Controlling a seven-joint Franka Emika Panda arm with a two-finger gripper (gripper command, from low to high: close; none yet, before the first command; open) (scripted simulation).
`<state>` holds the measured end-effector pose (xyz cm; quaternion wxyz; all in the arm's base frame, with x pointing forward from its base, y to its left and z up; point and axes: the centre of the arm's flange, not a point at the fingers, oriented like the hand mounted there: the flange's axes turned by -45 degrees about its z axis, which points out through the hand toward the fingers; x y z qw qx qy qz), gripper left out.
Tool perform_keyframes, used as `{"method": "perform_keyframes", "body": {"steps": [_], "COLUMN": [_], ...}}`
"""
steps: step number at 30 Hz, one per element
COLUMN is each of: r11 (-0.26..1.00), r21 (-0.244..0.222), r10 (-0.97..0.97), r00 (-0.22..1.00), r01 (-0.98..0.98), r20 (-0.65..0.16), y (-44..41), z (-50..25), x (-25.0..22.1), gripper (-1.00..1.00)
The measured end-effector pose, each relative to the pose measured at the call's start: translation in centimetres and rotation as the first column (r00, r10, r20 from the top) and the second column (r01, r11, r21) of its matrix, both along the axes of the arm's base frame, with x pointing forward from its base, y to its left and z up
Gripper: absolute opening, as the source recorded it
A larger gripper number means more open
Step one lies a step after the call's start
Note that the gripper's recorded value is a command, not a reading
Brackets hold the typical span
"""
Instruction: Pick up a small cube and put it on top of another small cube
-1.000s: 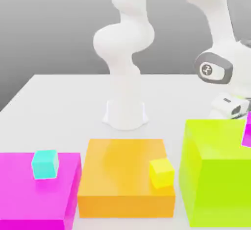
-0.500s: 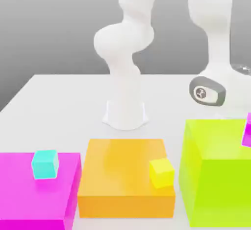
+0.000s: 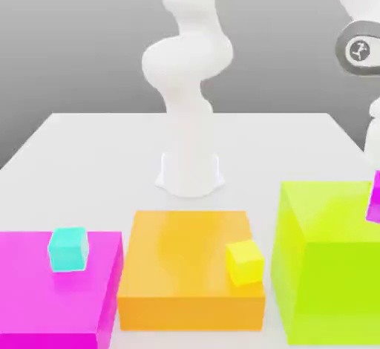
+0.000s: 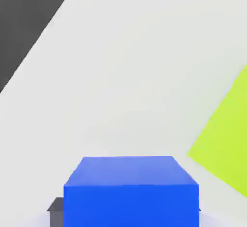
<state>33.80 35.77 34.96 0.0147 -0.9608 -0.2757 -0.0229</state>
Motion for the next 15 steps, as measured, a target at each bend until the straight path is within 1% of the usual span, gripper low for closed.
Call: {"method": "perform_keyframes", "body": {"steps": [4, 8, 10, 13, 14, 15], "r11": [1.000, 1.000, 0.999, 0.998, 0.998, 0.998], "r21": [-0.003, -0.012, -0.028, -0.036, -0.036, -0.036], "r10": [-0.017, -0.029, -0.041, -0.046, -0.045, -0.045], "r00": [1.000, 0.999, 0.999, 0.998, 0.998, 0.998], "r01": [0.017, 0.029, 0.041, 0.044, 0.043, 0.043], "r20": [0.010, 0.018, -0.019, -0.037, -0.038, -0.038], "y": [-2.1, -4.9, -6.5, -7.1, -7.1, -7.1], "z": [6.2, 12.4, 11.3, 6.8, 5.3, 5.3], "x": [4.3, 7.5, 8.7, 9.2, 9.2, 9.2], "gripper": [-1.00, -1.00, -1.00, -1.00, 1.00, 1.00]}}
